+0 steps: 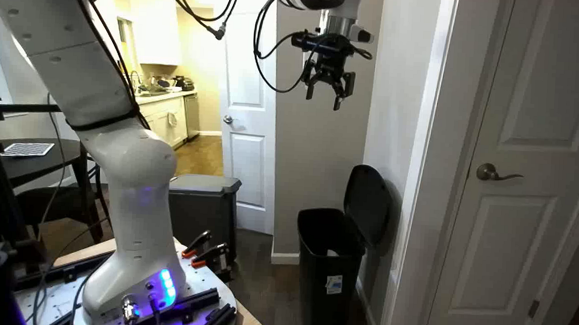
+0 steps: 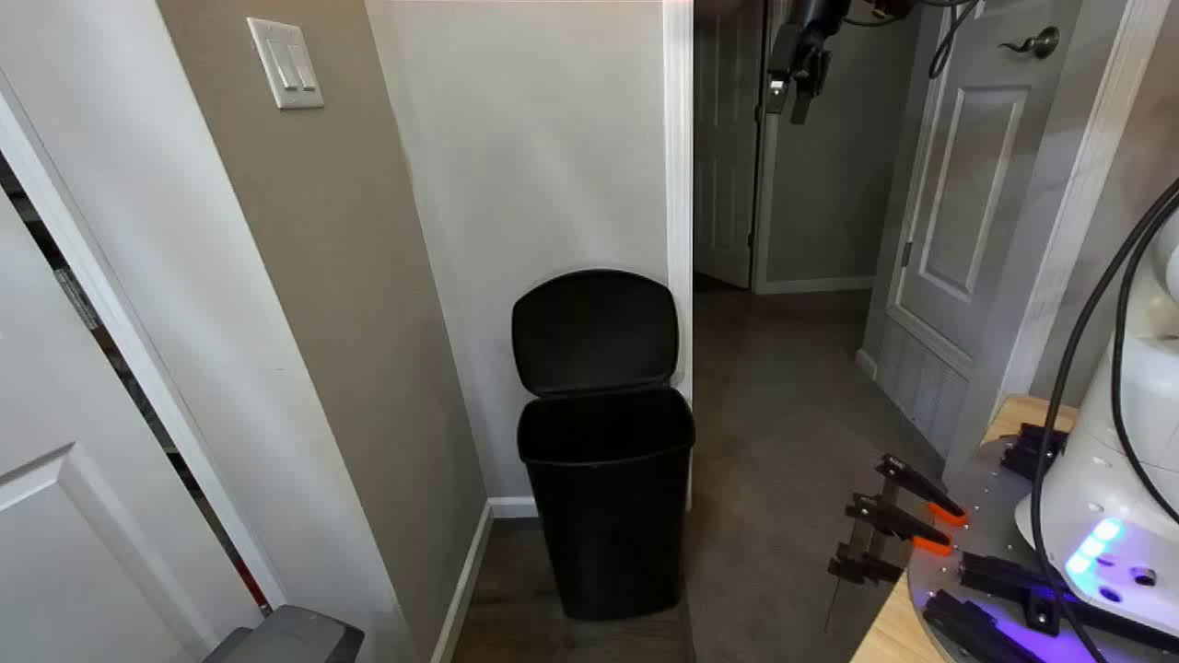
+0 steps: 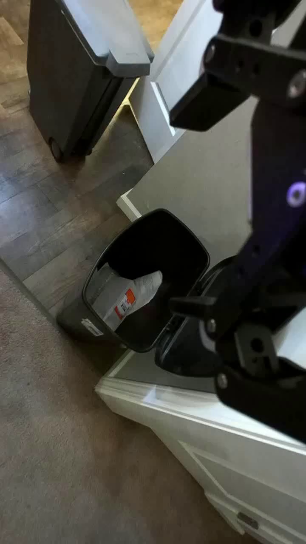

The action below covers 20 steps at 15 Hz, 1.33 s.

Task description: Close the bin completely

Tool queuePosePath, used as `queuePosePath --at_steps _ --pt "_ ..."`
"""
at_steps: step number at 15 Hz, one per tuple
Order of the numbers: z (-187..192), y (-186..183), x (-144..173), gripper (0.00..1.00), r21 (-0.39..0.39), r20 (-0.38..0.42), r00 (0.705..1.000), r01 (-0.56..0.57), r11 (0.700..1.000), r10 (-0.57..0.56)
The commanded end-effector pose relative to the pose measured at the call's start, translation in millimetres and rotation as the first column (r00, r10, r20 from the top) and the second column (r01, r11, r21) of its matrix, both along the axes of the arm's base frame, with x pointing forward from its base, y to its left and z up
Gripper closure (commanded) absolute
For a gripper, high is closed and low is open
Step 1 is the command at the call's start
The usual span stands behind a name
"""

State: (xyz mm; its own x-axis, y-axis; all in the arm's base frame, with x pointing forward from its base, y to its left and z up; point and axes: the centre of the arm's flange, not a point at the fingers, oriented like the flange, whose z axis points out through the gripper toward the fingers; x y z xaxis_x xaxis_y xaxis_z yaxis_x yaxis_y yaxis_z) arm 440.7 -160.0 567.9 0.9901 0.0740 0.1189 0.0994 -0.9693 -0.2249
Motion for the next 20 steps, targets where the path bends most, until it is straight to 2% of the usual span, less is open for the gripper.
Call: queuePosePath --at_steps 1,9,17,20 --pt "0.0 0.0 0.0 0.00 0.000 0.000 1.000 0.000 1.000 0.000" --pt "-1.4 -0.8 3.7 0.00 0.003 0.001 1.000 -0.001 1.000 0.001" --pt "-33.1 21.2 63.9 0.00 -0.058 0.015 0.999 -0.041 0.997 0.042" --pt "-48.1 31.1 91.6 0.00 -0.111 0.018 0.998 -0.058 0.992 0.060"
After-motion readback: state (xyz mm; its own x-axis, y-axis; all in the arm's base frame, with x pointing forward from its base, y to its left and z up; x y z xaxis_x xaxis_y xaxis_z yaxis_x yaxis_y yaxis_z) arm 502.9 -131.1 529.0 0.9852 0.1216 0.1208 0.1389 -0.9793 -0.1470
